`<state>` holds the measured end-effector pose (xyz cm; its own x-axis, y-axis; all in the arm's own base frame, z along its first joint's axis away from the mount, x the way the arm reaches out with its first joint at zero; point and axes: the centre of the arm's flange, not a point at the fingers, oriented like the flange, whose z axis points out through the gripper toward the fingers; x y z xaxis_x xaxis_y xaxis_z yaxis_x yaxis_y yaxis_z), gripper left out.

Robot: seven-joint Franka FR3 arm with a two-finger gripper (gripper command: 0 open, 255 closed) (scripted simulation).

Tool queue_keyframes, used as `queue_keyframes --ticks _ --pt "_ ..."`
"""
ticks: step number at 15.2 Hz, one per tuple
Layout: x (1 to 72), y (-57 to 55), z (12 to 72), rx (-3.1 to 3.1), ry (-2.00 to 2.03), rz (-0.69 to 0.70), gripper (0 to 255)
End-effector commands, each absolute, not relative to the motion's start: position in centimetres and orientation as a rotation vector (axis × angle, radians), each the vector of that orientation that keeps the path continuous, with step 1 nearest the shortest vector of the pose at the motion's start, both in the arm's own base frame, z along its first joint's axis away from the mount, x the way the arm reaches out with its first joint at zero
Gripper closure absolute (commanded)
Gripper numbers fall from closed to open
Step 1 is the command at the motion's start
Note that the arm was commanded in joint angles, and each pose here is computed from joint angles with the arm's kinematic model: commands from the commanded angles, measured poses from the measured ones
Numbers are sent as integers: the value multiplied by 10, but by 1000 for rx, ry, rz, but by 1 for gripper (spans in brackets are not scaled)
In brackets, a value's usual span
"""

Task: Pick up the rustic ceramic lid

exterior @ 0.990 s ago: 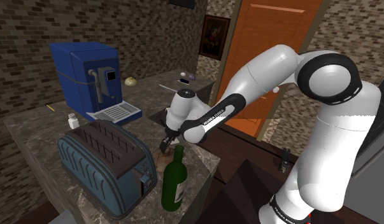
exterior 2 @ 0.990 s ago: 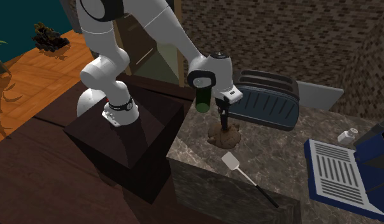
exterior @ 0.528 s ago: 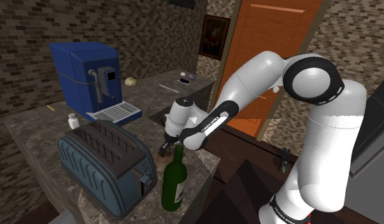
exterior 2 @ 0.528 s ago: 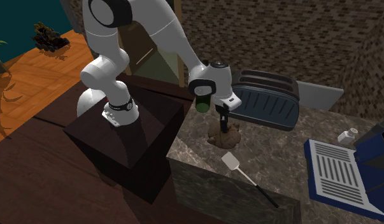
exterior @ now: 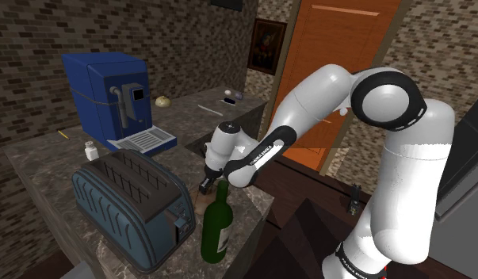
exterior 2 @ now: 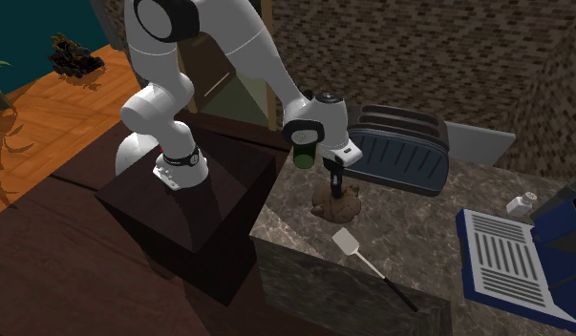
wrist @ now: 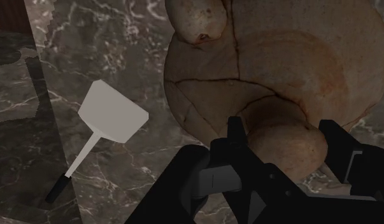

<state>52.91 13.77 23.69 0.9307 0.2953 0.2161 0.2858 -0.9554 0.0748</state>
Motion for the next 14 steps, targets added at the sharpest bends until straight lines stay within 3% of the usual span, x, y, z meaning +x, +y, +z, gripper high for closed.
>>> queue_keyframes --ticks 1,14 --pt "529 138 237 3045 458 351 255" --pt "529 138 295 3045 458 351 255"
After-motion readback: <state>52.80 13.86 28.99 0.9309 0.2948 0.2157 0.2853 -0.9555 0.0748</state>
